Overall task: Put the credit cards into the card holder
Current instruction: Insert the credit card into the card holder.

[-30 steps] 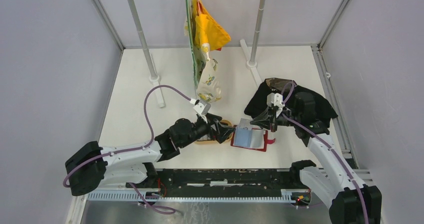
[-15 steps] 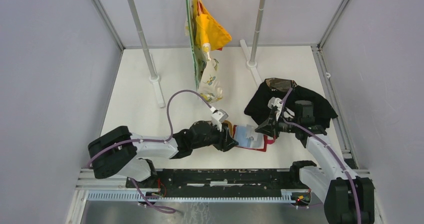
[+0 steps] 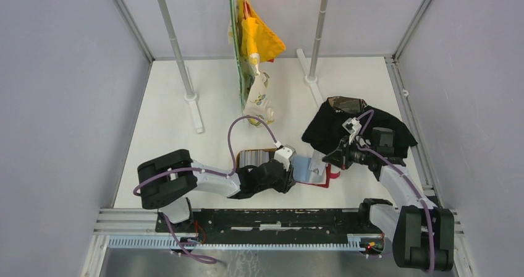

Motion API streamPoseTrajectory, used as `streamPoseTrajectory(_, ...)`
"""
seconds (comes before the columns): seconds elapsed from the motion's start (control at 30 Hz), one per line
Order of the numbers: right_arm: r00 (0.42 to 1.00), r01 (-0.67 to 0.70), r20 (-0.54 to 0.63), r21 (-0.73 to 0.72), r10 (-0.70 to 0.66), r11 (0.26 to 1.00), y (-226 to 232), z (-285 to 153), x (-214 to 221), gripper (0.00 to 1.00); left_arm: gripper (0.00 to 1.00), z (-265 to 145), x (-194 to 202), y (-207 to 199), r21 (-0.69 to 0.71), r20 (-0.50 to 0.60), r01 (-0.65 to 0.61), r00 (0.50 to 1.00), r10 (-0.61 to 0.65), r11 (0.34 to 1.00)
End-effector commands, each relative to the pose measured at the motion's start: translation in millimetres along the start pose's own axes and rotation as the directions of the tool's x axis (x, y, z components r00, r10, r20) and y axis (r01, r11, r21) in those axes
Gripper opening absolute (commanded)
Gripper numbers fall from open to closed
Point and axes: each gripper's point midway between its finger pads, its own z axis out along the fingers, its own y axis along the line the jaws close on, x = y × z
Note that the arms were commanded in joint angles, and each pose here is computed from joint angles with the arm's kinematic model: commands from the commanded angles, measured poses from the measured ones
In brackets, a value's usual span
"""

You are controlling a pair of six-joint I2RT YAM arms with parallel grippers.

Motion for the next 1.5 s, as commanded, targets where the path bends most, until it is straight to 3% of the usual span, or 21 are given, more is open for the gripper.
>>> streamPoseTrajectory(0.0, 0.991, -0.125, 0.039, -0.013, 0.125, 0.992, 3, 2, 0, 0.00, 0.36, 3, -20, 19, -0.132, 0.071, -0.009, 0.997, 0.019, 0.991)
streamPoseTrajectory(0.17, 0.974, -0.224, 0.018, -0.018, 0.224, 0.974, 3, 4, 12, 0.00, 0.33, -3, -19, 41, -0.245, 0.072, -0.016, 0.997, 0.034, 0.969)
streamPoseTrajectory(0.47, 0.948, -0.313, -0.019, 0.122, 0.317, 0.942, -20, 3, 30, 0.00, 0.35, -6, -26, 52, -0.323, 0.064, -0.051, 0.995, 0.075, 0.945)
streamPoseTrajectory(0.7, 0.922, -0.386, 0.019, 0.092, 0.386, 0.918, -14, 2, 29, 0.00, 0.60, -12, -45, 24, -0.165, 0.139, -0.027, 0.989, 0.051, 0.986)
streamPoseTrajectory(0.87, 0.899, -0.437, 0.051, 0.084, 0.434, 0.896, -11, 3, 32, 0.00, 0.65, -5, -53, 15, -0.092, 0.158, 0.024, 0.987, -0.010, 0.995)
streamPoseTrajectory(1.0, 0.891, -0.452, 0.098, 0.080, 0.444, 0.888, -12, 4, 32, 0.00, 0.66, 1, -56, 19, -0.074, 0.159, 0.085, 0.985, -0.072, 0.994)
streamPoseTrajectory(1.23, 0.860, -0.508, 0.104, 0.095, 0.499, 0.856, -17, 7, 40, 0.00, 0.64, 12, -43, 39, -0.167, 0.120, 0.125, 0.987, -0.106, 0.978)
streamPoseTrajectory(1.47, 0.842, -0.537, 0.124, 0.086, 0.526, 0.839, -18, 6, 38, 0.00, 0.48, 21, -26, 49, -0.219, 0.060, 0.112, 0.993, -0.102, 0.969)
